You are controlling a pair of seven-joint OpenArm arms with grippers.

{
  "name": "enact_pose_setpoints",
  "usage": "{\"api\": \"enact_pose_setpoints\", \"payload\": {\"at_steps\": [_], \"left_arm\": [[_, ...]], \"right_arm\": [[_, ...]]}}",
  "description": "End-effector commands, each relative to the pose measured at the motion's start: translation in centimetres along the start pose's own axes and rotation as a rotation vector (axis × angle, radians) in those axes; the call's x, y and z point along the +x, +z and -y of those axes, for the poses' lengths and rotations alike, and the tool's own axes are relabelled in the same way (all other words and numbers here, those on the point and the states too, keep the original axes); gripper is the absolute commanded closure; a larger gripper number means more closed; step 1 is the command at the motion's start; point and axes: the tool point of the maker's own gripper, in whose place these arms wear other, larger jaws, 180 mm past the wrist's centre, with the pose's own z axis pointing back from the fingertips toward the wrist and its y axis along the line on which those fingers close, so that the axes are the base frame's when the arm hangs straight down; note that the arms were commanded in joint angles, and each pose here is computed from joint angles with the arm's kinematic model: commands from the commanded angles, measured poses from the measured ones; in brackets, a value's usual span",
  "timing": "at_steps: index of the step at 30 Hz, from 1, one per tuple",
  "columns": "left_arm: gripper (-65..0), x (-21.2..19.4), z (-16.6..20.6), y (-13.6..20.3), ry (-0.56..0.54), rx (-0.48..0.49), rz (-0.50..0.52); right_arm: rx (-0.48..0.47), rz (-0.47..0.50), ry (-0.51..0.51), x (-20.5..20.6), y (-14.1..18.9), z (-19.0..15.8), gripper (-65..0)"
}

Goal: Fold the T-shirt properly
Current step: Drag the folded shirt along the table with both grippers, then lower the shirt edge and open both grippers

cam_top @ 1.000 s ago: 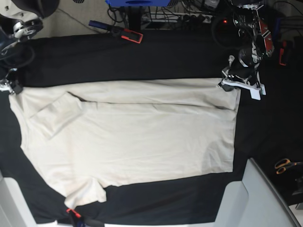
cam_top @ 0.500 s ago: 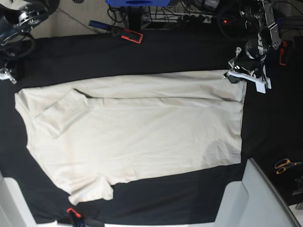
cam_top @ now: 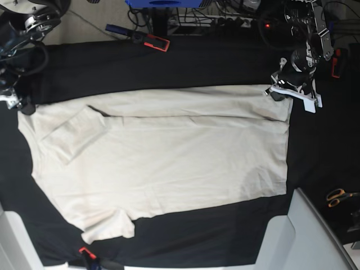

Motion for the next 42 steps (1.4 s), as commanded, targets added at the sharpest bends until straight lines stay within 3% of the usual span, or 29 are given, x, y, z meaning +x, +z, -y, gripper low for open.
{"api": "enact_pose_setpoints", "payload": {"at_steps": [1, 12, 14, 17, 18, 20, 22, 32, 35, 42], "left_arm": [[0.0, 1.3, 0.0, 0.3, -0.010, -0.004, 0.036], [0.0, 1.4, 0.0, 0.3, -0.009, -0.004, 0.041], [0.0, 1.4, 0.0, 0.3, -0.009, -0.004, 0.041], [0.0, 1.5, 0.0, 0.3, -0.009, -0.004, 0.042], [0.0, 1.5, 0.0, 0.3, -0.009, -0.004, 0.042], [0.0, 1.5, 0.1, 0.3, -0.010, -0.005, 0.041], [0.0, 1.5, 0.1, 0.3, -0.010, -0.005, 0.041], [0.0, 1.9, -0.1, 0.4, -0.024, -0.001, 0.043], [0.0, 1.9, -0.5, 0.5, -0.032, 0.005, 0.042], [0.0, 1.9, -1.4, 0.9, -0.054, 0.024, 0.033]], "right_arm": [[-0.001, 0.008, 0.008, 0.8, -0.2, -0.2, -33.9], [0.054, 0.020, -0.052, 2.1, -2.0, -1.2, -32.9], [0.055, 0.021, -0.050, 2.2, -2.0, -1.3, -26.0], [0.054, 0.017, -0.050, 2.1, -2.0, -1.2, -3.0], [0.054, 0.013, -0.051, 1.9, -2.0, -1.2, 0.0], [0.053, 0.012, -0.051, 1.9, -2.0, -1.2, -2.4], [0.052, 0.010, -0.051, 1.8, -2.0, -1.1, 0.0], [-0.008, -0.050, -0.052, -0.6, -0.3, 1.7, -0.3], [-0.045, -0.015, 0.006, 0.8, 1.1, 2.3, -0.3], [-0.097, -0.055, 0.105, 1.8, 3.5, 2.0, -0.3]]}}
